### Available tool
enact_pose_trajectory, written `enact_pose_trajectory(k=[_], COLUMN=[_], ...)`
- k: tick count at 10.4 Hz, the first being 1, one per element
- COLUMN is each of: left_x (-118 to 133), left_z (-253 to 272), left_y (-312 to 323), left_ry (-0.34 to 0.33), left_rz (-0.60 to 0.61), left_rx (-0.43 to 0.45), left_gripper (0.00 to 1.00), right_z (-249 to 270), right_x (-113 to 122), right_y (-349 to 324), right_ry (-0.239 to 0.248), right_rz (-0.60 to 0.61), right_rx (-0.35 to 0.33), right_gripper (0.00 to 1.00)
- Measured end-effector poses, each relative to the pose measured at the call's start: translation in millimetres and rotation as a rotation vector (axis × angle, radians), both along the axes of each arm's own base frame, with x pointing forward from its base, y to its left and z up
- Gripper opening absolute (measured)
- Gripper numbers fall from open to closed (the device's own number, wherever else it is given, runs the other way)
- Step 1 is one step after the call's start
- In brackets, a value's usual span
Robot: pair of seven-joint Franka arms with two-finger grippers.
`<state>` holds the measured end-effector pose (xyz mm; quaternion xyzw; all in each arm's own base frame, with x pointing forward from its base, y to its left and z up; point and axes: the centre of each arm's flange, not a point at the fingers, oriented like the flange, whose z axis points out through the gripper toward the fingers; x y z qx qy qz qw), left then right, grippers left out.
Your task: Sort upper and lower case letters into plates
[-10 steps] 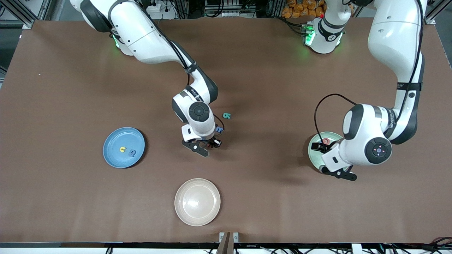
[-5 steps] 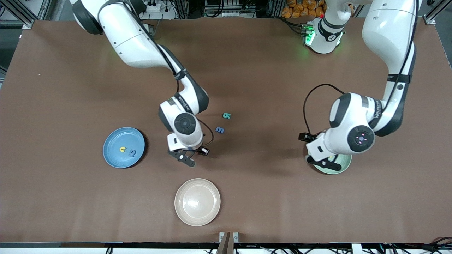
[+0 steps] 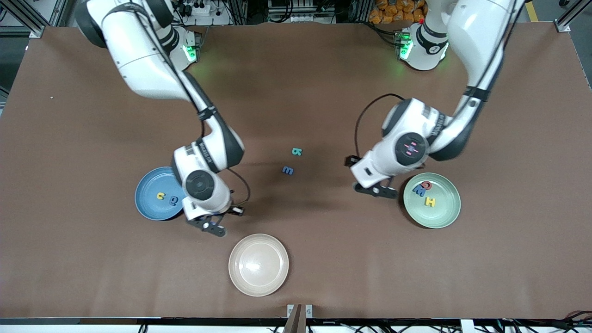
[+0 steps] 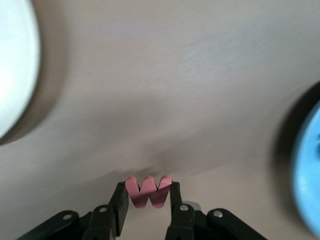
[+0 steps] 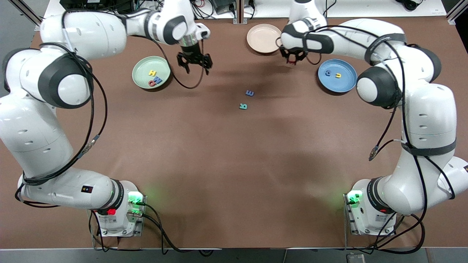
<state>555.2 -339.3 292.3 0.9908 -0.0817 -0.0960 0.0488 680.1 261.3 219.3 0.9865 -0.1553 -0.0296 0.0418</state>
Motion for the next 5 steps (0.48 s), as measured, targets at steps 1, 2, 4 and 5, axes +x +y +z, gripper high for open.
enact_pose_trajectory(k=[1,2,4,5], left_x=[-16,-35,-74,-86], left_z=[-2,-3,-7,-12], left_y=[-27,-58,-106,-116], left_ry=[-0.03,-0.094,-0.199,-0.218], left_rz=[0.018,0.039,0.073,0.076], left_rx=[0.02,0.054,0.105,0.119], left_gripper=[1.0,1.0,1.0,1.0], right_z=[3,7,15,17], right_x=[5,9,14,15], right_y=[-23,-46,-76,-90], right_ry=[0.035,0.065,0.102,0.125], right_rz=[0.053,0.102,0.178,0.218], right_rx=[-0.005,-0.005,0.002,0.007], right_gripper=[0.38,0.38,0.38,0.38])
